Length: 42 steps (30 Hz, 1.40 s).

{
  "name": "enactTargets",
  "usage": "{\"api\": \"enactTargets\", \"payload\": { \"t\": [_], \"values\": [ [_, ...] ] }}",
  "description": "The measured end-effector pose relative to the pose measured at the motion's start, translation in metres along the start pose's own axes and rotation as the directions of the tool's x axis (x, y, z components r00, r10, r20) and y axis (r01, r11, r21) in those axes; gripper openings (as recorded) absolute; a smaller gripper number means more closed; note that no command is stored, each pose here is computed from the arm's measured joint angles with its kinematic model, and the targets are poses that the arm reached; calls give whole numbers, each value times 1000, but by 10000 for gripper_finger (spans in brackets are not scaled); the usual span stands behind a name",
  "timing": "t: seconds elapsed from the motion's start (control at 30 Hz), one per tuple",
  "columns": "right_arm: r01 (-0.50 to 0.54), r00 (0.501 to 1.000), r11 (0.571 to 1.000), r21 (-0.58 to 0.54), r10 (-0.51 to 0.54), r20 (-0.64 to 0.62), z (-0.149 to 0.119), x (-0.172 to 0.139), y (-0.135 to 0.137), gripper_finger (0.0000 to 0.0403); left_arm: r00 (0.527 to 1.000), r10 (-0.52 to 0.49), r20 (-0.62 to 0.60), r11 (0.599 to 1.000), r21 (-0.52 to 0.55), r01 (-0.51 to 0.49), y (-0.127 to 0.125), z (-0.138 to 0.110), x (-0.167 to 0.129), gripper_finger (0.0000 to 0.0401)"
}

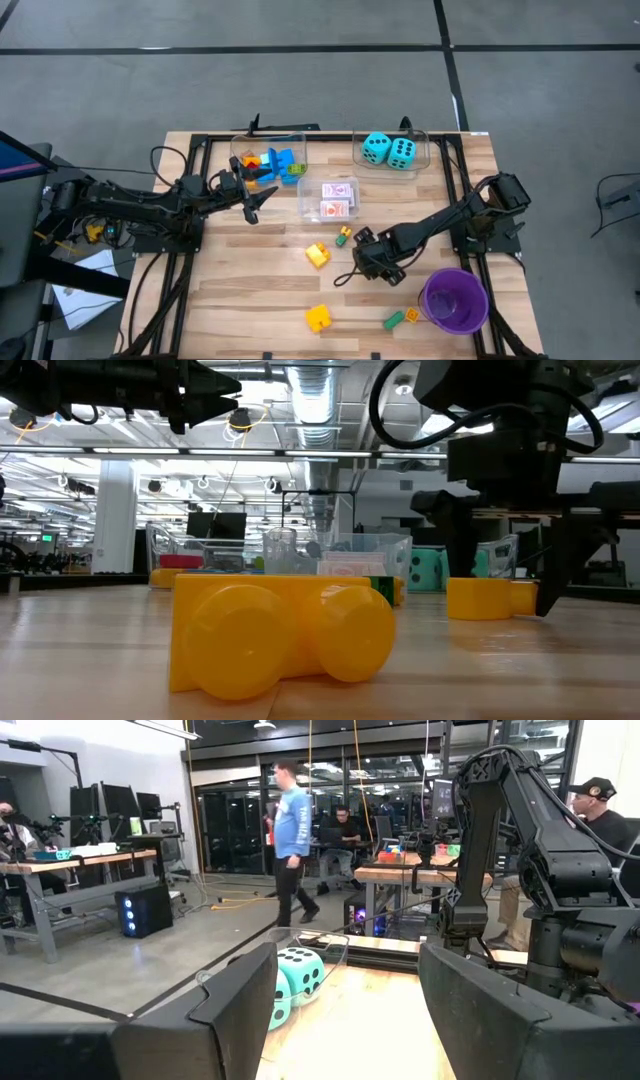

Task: Pick & Place Toys
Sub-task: Put the yellow game piece into the top left transparent bin

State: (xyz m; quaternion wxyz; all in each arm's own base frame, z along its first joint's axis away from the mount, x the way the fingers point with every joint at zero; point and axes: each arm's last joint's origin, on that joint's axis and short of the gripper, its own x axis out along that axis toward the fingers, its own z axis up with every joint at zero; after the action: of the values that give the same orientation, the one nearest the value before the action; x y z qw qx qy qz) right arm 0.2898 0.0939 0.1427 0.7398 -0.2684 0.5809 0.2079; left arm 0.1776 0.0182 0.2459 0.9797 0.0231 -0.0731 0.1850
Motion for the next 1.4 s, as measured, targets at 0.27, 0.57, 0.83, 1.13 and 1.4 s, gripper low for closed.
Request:
{"api": "enactTargets", "payload": {
  "t": [0.27, 0.57, 0.83, 1.13, 1.4],
  "values": [
    [11, 1000, 998, -65, -10, 18, 4, -1, 5, 314, 1000, 0, 0, 1000, 0, 0, 0, 0, 0, 237],
    [53, 994, 998, -19, -50, 102, 13, -1, 3, 279, 1000, 0, -10, 1000, 3, 0, 0, -1, 0, 237],
    [174, 955, 982, 79, -188, 230, 26, -5, -10, 281, 999, -8, -49, 999, 37, 10, -1, -5, 0, 237],
    [636, 717, 745, 202, -667, 201, 38, -37, -21, 281, 988, -123, -92, 988, 86, 131, -10, -9, -3, 237],
    [885, 397, 429, 180, -899, 185, 58, -70, -21, 281, 986, -156, -57, 986, 55, 159, -16, -6, -4, 237]
  ]
}}
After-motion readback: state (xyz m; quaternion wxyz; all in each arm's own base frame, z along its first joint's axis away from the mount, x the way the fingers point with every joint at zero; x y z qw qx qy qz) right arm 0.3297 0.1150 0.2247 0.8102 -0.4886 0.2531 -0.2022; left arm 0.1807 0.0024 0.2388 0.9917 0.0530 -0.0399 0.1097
